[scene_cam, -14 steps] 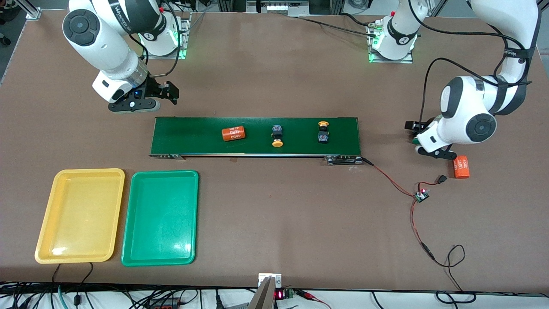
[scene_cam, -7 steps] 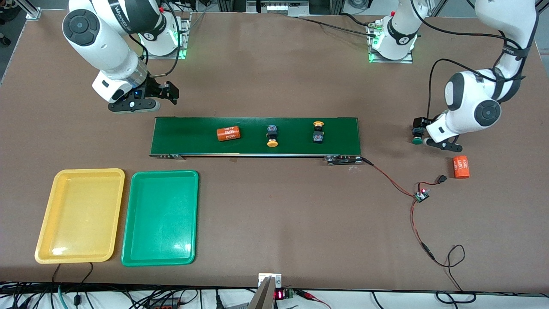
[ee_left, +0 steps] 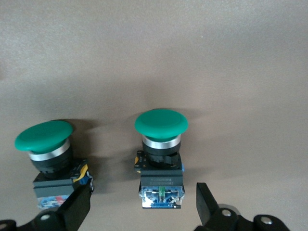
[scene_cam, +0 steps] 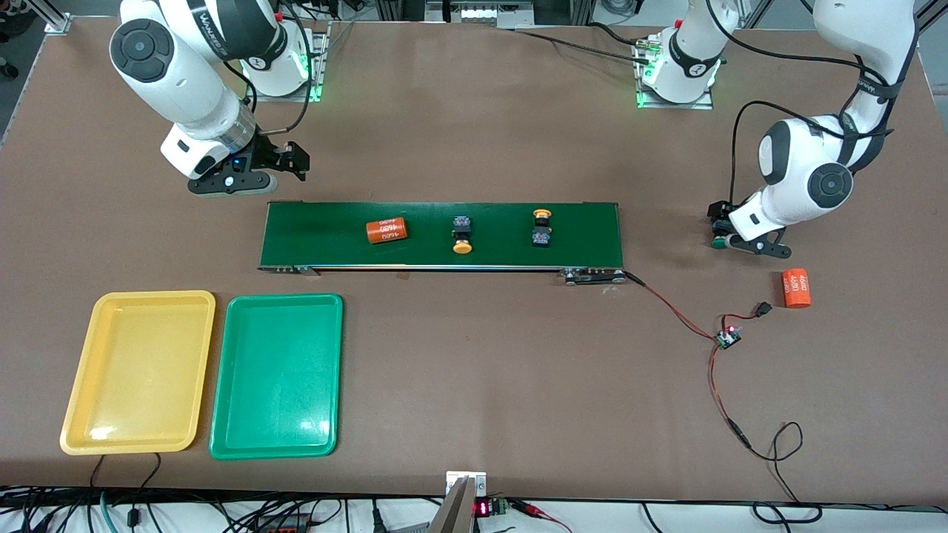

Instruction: Sort buttons by color to trays

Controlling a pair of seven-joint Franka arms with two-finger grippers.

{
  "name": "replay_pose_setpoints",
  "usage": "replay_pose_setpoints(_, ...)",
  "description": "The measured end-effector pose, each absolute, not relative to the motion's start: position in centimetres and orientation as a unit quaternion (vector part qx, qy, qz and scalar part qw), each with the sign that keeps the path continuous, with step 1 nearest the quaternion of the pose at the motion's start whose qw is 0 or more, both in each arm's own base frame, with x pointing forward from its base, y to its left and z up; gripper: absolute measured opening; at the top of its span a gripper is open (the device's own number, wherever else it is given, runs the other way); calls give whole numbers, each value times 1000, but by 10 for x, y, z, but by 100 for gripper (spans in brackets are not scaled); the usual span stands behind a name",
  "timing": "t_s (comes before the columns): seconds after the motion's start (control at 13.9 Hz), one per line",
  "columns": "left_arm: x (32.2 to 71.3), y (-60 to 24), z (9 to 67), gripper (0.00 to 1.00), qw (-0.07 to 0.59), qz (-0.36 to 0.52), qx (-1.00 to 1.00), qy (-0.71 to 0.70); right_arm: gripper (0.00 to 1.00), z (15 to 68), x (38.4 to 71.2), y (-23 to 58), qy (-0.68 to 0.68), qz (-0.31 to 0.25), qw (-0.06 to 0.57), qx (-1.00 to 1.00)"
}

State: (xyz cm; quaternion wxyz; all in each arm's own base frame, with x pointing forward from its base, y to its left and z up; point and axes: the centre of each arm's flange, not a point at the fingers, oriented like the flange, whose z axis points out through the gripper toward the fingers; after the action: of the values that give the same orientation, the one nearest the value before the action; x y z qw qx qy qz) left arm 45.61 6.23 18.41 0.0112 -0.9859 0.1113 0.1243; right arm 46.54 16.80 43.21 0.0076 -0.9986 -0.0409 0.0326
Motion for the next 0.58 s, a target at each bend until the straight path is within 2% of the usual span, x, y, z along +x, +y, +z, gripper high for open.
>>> replay_pose_setpoints(0.07, 455, 61, 184, 93, 9, 125, -986, 108, 100, 432, 465, 168, -41, 33, 8, -999)
replay_pose_setpoints(0.14, 455, 60, 183, 83, 8, 125, -986, 107, 100, 432, 466, 168, -41, 32, 8, -999)
replay_pose_setpoints(0.29, 453, 59, 181, 79, 7, 127, -986, 106, 100, 431, 467, 169, -38, 27, 9, -999)
replay_pose_setpoints(0.43, 452, 58, 179, 59, 7, 128, -986, 107, 100, 431, 469, 172, -29, 20, 11, -999)
replay_pose_setpoints(0.5, 451, 57, 178, 59, 7, 128, -986, 107, 100, 430, 470, 174, -29, 17, 12, -999)
replay_pose_setpoints(0.58, 450, 57, 178, 55, 7, 129, -986, 107, 100, 429, 470, 179, -31, 14, 12, -999)
